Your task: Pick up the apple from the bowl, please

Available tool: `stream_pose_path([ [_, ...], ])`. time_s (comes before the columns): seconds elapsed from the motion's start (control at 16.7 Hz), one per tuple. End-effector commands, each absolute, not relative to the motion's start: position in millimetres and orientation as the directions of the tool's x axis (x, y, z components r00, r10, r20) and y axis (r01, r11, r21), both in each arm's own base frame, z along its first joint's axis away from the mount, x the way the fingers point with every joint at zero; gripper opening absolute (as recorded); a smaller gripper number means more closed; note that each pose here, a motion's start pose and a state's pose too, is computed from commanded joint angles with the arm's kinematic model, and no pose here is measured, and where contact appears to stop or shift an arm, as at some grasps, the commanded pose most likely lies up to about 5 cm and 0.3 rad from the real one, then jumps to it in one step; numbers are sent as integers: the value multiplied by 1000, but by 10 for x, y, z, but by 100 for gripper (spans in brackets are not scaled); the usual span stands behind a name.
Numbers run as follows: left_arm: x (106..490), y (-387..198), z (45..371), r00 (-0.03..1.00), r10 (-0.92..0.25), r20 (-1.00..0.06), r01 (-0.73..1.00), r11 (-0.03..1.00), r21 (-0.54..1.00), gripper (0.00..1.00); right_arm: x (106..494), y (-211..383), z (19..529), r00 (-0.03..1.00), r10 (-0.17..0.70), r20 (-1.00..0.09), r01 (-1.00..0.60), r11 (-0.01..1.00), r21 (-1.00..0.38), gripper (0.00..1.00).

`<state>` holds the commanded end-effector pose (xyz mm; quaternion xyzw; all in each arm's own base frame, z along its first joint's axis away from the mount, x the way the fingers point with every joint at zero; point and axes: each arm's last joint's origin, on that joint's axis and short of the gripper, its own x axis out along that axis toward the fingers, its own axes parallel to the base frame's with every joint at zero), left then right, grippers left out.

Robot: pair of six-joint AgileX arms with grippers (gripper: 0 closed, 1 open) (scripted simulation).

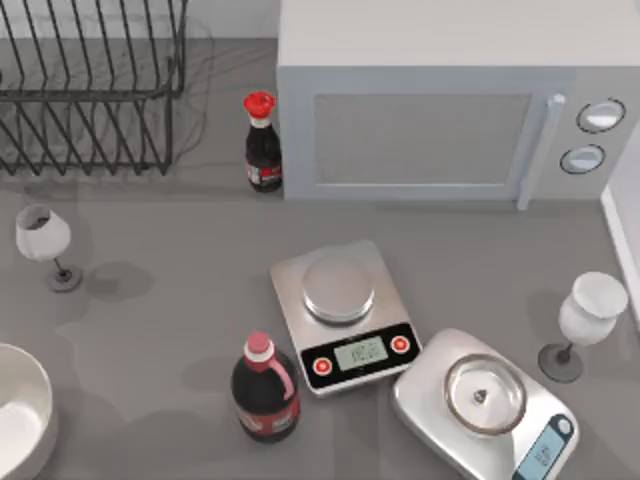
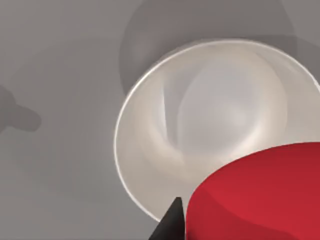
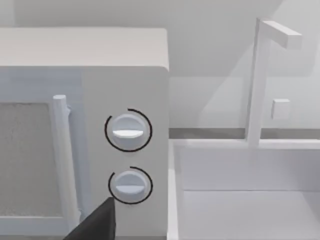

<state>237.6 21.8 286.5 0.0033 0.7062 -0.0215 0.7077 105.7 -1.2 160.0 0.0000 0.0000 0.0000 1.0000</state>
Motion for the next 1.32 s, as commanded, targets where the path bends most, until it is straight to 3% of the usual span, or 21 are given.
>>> stream_pose_path([
  [0.24,2155,196,3502,25,-23,-999,35,999,-23,0,1057,-12,1600,1000,0,0,0,1000,0,100],
  [0.48,2030,184,3715,43,-22,-999,35,999,-20,0,1057,-12,1600,1000,0,0,0,1000,0,100],
  [0.84,2161,125,3700,43,-21,-999,32,999,-20,0,1057,-12,1600,1000,0,0,0,1000,0,100],
  [1.08,2739,-317,3521,24,-20,-1000,28,999,-19,0,1057,-12,1600,1000,0,0,0,1000,0,100],
  [1.32,3327,-1198,3006,-24,1,-1000,23,1000,1,0,1057,-12,1600,1000,0,0,0,1000,0,100],
])
